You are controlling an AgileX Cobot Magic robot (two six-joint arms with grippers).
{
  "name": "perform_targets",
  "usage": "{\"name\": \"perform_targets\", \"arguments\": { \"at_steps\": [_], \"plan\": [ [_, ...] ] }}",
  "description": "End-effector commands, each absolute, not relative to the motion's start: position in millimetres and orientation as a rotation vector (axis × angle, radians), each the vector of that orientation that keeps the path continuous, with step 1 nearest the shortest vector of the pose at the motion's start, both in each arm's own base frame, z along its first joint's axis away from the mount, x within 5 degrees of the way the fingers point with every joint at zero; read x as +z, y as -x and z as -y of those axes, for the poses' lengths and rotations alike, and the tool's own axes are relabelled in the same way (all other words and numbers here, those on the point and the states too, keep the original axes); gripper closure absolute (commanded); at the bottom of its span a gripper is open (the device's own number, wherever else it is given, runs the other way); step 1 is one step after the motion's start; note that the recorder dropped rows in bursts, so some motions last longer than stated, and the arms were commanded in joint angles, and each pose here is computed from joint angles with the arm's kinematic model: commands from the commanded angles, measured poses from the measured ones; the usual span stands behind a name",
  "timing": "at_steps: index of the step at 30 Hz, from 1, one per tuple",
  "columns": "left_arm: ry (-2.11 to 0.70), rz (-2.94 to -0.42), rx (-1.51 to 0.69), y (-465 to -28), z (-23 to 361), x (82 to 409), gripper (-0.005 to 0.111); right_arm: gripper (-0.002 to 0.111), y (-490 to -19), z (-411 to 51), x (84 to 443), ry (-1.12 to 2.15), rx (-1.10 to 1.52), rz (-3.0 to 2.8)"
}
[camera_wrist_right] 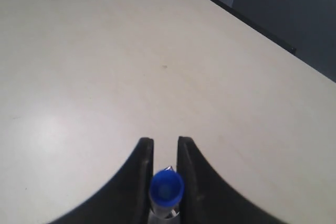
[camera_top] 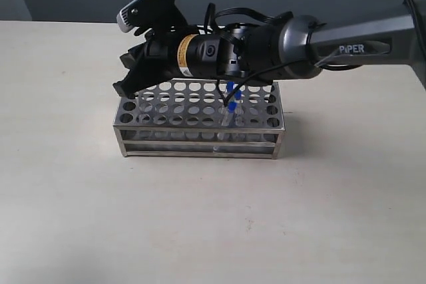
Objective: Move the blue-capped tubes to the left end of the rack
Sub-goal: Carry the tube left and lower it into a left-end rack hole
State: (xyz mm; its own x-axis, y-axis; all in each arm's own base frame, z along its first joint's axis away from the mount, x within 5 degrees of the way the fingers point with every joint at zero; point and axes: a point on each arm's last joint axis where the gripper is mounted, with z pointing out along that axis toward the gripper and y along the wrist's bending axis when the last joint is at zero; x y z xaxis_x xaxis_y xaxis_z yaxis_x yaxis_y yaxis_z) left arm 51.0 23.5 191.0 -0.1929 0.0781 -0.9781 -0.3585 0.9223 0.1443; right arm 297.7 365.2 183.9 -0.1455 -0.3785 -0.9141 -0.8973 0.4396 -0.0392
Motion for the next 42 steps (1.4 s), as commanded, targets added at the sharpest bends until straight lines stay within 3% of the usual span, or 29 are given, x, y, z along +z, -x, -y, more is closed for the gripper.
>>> {"name": "perform_targets", "arguments": {
  "at_steps": [1, 25, 31, 42],
  "plan": [
    [0.211, -1.711, 0.396, -51, -23, 193, 0.106, 0.109, -298, -366, 185, 1.11, 0.676, -1.716],
    [0.211, -1.711, 0.396, -51, -23, 193, 0.106, 0.109, -302, -383, 156, 1.149, 0.667, -1.753],
    [0.211, -1.711, 0.396, -51, -23, 193, 0.106, 0.109, -306, -389, 165, 1.15, 0.551, -1.773],
    [0.211, -1.711, 0.396, -51, -23, 193, 0.106, 0.109, -301, -395, 168, 1.138, 0.566, -1.779]
  ]
}}
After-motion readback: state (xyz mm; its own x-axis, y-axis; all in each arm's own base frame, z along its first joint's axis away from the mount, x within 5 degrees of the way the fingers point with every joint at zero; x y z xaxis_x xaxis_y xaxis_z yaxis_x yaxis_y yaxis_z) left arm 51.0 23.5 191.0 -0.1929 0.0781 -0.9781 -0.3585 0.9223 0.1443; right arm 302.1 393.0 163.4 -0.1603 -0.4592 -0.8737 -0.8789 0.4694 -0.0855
